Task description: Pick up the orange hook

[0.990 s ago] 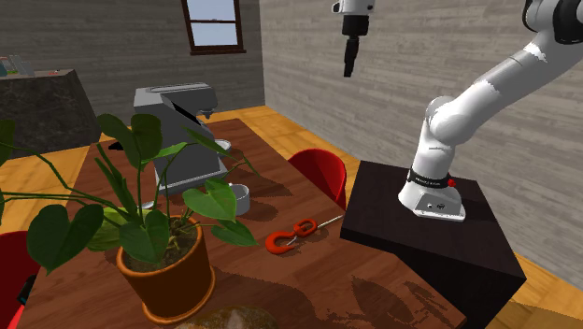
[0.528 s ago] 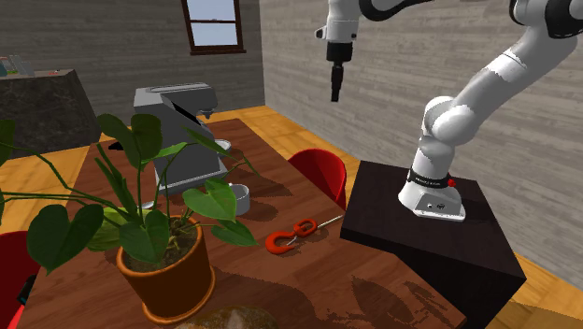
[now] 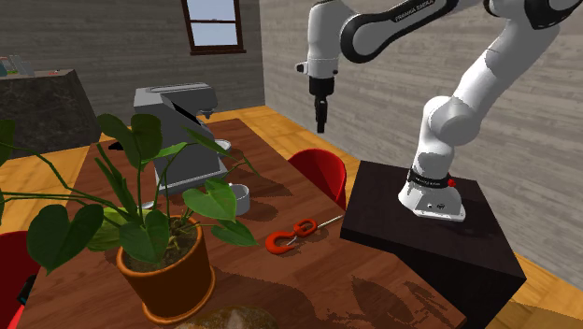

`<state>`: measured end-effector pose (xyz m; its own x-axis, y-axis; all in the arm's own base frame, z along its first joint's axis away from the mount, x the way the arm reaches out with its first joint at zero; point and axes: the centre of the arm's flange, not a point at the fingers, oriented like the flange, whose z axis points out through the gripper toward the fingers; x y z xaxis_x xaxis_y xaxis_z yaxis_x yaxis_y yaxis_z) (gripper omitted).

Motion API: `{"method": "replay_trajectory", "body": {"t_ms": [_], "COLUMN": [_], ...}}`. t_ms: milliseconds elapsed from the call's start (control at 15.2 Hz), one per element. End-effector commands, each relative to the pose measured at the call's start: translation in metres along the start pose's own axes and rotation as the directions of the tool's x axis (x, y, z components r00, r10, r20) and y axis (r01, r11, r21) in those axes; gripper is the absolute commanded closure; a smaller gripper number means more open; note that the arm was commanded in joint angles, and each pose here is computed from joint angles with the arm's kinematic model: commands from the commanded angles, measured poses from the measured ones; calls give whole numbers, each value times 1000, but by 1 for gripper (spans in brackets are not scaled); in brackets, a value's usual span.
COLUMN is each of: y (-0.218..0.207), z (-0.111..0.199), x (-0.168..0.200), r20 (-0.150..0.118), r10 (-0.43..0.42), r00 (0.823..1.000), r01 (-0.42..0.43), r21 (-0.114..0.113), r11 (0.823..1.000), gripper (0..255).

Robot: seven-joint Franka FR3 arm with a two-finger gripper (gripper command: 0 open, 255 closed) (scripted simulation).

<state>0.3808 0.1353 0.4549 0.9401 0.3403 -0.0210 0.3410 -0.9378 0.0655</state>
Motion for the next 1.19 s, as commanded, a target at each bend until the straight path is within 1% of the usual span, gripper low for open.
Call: {"method": "replay_trajectory", "body": {"t_ms": [0, 264, 528, 792, 1122], "y": [-17, -47, -77, -108, -148], "z": [19, 60, 101, 142, 195], "x": [10, 31, 49, 64, 80], "r20": [4, 15, 27, 39, 55], "r10": [-36, -105, -174, -242, -324], "r00": [999, 994, 984, 970, 944], "r01": [36, 105, 175, 243, 327], "r21": [-5, -15, -25, -34, -43], "r11": [999, 994, 984, 969, 944], "gripper": [0, 0, 0, 0, 0]}}
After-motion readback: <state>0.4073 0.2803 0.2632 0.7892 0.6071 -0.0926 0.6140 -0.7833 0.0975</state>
